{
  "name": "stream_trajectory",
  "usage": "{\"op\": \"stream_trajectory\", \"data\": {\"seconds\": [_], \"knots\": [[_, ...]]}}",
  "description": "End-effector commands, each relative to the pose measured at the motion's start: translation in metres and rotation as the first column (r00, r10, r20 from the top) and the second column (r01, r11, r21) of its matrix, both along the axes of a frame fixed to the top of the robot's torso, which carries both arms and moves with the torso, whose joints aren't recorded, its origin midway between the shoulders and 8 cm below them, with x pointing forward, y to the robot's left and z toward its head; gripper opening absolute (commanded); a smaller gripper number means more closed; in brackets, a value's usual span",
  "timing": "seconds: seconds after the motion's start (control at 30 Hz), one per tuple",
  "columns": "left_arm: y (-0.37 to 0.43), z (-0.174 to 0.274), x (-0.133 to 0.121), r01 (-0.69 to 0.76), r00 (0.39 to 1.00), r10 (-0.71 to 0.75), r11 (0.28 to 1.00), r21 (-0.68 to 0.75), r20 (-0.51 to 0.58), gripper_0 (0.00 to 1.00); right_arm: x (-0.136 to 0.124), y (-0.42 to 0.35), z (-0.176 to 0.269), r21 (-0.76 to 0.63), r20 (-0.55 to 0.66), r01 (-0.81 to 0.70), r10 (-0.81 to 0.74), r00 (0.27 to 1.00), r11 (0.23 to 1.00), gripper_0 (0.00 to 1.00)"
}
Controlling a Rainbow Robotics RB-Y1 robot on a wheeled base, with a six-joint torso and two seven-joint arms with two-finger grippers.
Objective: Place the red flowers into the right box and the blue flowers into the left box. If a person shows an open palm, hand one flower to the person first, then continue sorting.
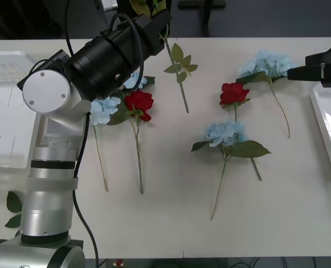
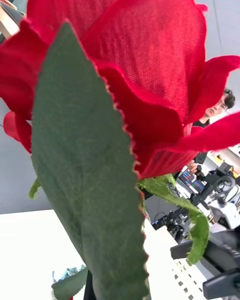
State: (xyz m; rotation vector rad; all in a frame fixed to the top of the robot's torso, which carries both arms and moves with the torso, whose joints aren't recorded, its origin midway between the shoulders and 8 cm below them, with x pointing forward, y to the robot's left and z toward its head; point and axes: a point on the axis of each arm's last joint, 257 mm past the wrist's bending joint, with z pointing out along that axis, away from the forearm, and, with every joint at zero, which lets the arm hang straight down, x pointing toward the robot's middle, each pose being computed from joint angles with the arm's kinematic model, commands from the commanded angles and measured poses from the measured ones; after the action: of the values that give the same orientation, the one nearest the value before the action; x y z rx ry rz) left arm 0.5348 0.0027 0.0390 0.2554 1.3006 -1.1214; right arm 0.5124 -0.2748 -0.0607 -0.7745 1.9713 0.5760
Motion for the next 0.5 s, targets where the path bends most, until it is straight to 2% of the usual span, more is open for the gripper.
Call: {"op": "stream_trajectory", "data": {"seconds": [0.03, 0.27, 0.5], "knots": [[-0.011, 0.021, -0.010, 0.019, 0.998, -0.019, 1.000, 0.014, 0.060, 0.00, -0.010, 0.027, 0.028, -0.027, 0.156, -0.130, 0.132, 0.979, 0.991, 1.00], [-0.029, 0.021, -0.021, 0.082, 0.996, -0.082, 0.997, -0.004, 0.041, 0.00, -0.016, 0.086, 0.048, 0.054, 0.213, -0.265, 0.248, 0.945, 0.963, 1.00], [-0.051, 0.017, -0.033, 0.157, 0.988, -0.156, 0.987, -0.034, 0.012, 0.00, -0.019, 0.140, 0.050, 0.112, 0.214, -0.343, 0.314, 0.925, 0.933, 1.00]]}}
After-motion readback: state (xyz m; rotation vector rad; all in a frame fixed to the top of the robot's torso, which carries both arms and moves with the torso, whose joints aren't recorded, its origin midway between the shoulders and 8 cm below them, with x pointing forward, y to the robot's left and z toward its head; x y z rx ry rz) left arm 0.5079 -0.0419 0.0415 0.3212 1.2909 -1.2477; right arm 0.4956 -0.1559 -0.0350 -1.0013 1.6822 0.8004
